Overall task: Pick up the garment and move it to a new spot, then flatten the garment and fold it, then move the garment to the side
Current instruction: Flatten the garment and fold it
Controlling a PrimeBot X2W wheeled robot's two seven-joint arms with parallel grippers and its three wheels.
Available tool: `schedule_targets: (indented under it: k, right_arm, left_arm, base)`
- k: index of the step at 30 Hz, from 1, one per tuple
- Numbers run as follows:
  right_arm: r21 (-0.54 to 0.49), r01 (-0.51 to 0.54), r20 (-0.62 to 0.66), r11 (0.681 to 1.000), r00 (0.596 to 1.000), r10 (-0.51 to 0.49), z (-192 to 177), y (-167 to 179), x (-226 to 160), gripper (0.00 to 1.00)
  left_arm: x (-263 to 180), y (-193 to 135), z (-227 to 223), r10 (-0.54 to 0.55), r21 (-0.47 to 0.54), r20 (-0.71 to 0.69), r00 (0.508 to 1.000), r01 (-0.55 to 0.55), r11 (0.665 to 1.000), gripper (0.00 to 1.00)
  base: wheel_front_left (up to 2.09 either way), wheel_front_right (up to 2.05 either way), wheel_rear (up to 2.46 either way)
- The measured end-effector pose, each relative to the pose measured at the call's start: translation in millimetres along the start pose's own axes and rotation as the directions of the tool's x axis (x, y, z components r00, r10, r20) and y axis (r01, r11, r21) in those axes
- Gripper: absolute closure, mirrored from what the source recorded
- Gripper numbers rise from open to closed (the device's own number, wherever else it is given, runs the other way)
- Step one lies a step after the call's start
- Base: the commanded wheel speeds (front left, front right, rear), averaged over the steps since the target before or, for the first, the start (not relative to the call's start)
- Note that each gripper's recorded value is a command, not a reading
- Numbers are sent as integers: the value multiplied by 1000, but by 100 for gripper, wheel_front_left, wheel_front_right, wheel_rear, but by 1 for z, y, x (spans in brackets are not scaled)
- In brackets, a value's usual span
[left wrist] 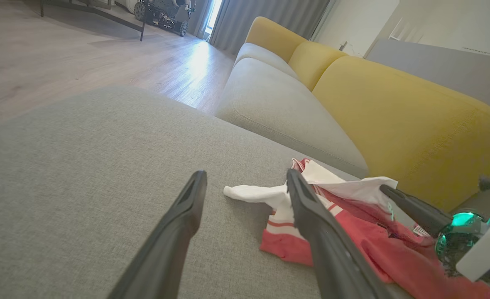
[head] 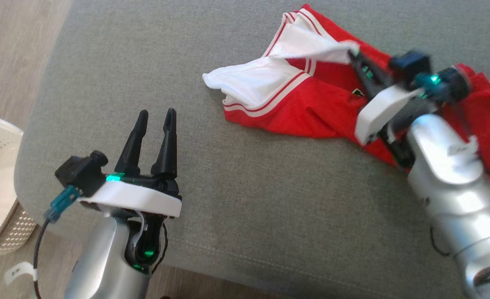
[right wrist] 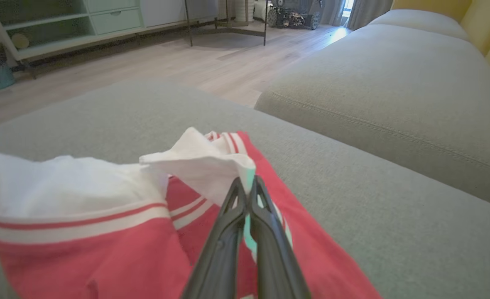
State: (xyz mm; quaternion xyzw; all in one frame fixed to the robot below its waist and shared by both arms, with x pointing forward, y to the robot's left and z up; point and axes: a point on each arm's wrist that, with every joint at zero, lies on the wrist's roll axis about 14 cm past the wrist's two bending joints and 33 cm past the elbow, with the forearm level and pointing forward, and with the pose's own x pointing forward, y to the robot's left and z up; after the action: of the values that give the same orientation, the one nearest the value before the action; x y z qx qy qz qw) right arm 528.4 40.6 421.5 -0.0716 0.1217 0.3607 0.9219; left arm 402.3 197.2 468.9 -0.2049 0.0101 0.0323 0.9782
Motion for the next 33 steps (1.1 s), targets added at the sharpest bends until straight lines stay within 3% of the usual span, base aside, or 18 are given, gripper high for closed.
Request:
schedule_targets:
  k: [10,19,20,21,27,33]
  right_arm:
    - [73,148,-14,986,989,-147,31,-80,20,100]
    - [25,244,-87,970,967,-241,27,-137,39,97]
    - [21,253,-97,967,963,-250,24,-141,41,54]
    - [22,262,-107,965,960,-259,21,-146,43,0]
    - [33,291,-126,956,950,-285,10,-149,37,0]
    - [42,299,-31,953,954,-298,36,-141,18,0]
  left_arm:
    - [-5,6,-6,26,-22,-20,999,-26,999,0]
    - [0,15,-9,51,-22,-32,998,-52,998,0]
    - [1,17,-9,57,-22,-32,998,-57,998,0]
    - [1,18,-8,61,-24,-31,998,-62,998,0]
    - [3,17,-9,58,-24,-30,998,-58,998,0]
    - [8,5,1,15,-9,2,1000,-15,1000,0]
  base:
    - [0,0,0]
    - [0,0,0]
    - [0,0,0]
    - [0,0,0]
    - [0,0,0]
    - [0,0,0]
